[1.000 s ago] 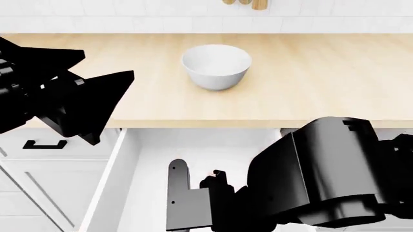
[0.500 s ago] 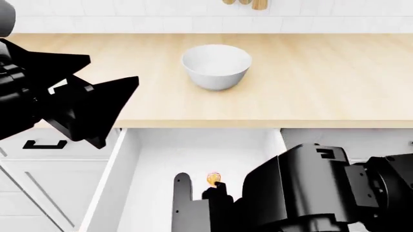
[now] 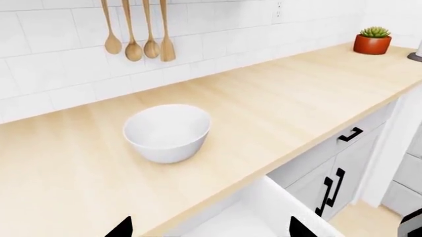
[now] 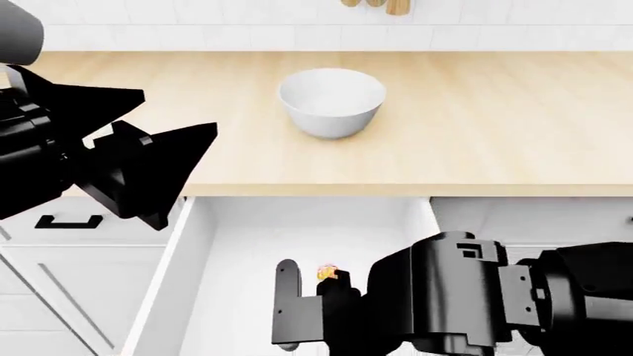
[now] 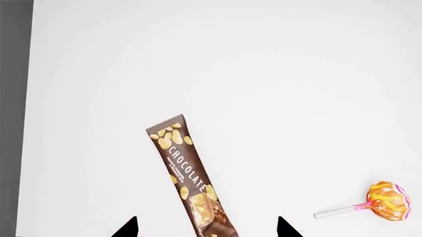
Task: Place the bar in the bowl and close the drawer.
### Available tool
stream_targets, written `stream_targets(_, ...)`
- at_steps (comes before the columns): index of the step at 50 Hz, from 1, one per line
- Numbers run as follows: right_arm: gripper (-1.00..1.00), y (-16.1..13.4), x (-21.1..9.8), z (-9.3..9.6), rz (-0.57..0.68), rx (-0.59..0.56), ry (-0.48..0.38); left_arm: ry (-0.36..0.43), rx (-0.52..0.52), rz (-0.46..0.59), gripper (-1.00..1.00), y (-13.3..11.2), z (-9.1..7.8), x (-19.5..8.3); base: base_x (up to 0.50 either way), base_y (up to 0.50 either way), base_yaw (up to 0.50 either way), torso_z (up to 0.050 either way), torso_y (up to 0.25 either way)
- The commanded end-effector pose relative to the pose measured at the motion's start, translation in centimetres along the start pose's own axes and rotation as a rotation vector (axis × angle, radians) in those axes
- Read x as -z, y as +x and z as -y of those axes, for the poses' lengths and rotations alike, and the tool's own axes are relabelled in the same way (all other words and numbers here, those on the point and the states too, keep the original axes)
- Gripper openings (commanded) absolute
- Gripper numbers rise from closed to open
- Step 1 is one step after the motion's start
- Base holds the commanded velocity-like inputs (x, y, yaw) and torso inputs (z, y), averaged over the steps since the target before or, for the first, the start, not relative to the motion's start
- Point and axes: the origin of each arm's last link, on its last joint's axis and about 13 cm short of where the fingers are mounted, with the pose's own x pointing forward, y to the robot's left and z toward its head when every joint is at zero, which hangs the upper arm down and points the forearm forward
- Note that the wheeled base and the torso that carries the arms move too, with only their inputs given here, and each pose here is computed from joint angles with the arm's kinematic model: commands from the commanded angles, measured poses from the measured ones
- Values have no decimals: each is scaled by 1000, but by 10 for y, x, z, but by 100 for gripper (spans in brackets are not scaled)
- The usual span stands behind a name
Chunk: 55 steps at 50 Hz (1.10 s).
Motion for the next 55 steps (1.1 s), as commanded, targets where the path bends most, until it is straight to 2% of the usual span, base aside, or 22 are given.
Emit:
stream_targets(1,100,13,3,11,-18,17,-4,0,2,-5,100,1,-1,2,0,0,0,0,0)
stream_targets(27,100,47,5,14,-46,-50,-20,-8,-7,-19,100,1,-5,7,0,0,0,0,0)
stream_targets(40,100,59,6,13,-20,-55,-30,-15,-10,-19,100,1,-7,9,0,0,0,0,0)
stream_targets(55,100,78,7,12,-27,-83,33,-18,-9,-24,100,3,-9,11,0,0,0,0,0)
